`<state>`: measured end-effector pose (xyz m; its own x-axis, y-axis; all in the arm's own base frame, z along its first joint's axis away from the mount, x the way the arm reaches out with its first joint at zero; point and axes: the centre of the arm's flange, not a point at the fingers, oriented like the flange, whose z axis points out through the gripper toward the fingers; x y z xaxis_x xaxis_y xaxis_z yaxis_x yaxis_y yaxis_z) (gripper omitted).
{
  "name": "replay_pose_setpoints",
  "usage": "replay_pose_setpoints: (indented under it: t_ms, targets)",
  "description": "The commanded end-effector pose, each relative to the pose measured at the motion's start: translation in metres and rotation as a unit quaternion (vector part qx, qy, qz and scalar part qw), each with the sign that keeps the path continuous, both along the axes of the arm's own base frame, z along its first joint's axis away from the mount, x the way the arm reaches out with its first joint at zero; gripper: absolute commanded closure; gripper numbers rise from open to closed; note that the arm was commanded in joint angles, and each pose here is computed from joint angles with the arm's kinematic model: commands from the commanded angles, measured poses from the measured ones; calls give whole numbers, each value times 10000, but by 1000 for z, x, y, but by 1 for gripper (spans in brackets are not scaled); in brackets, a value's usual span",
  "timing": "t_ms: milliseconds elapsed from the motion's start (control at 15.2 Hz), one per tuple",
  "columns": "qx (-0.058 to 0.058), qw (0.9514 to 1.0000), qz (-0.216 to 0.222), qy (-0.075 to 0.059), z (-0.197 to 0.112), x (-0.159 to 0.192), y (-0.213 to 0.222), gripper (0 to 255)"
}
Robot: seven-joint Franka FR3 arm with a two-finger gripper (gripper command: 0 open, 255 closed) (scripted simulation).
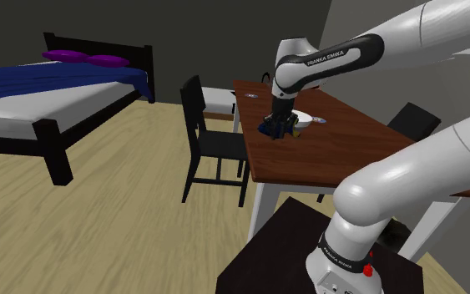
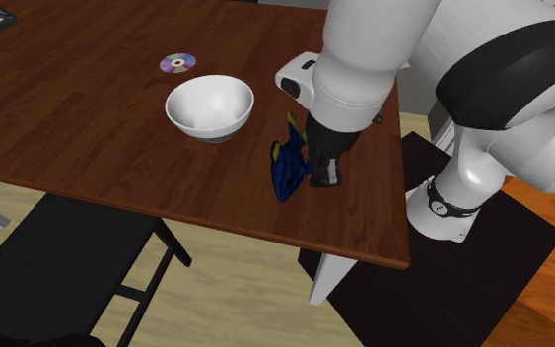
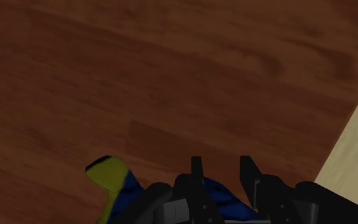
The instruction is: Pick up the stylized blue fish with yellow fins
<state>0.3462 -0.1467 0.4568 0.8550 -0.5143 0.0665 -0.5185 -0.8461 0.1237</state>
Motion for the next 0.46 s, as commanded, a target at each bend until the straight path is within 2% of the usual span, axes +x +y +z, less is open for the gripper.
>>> replay_pose_setpoints:
  t_ms: [0,264,396]
  targets:
    - [0,10000,0,1,11,1,0,255]
    - [0,10000,0,1,32,1,0,255]
    - [0,10000,0,1,32,1,0,255]
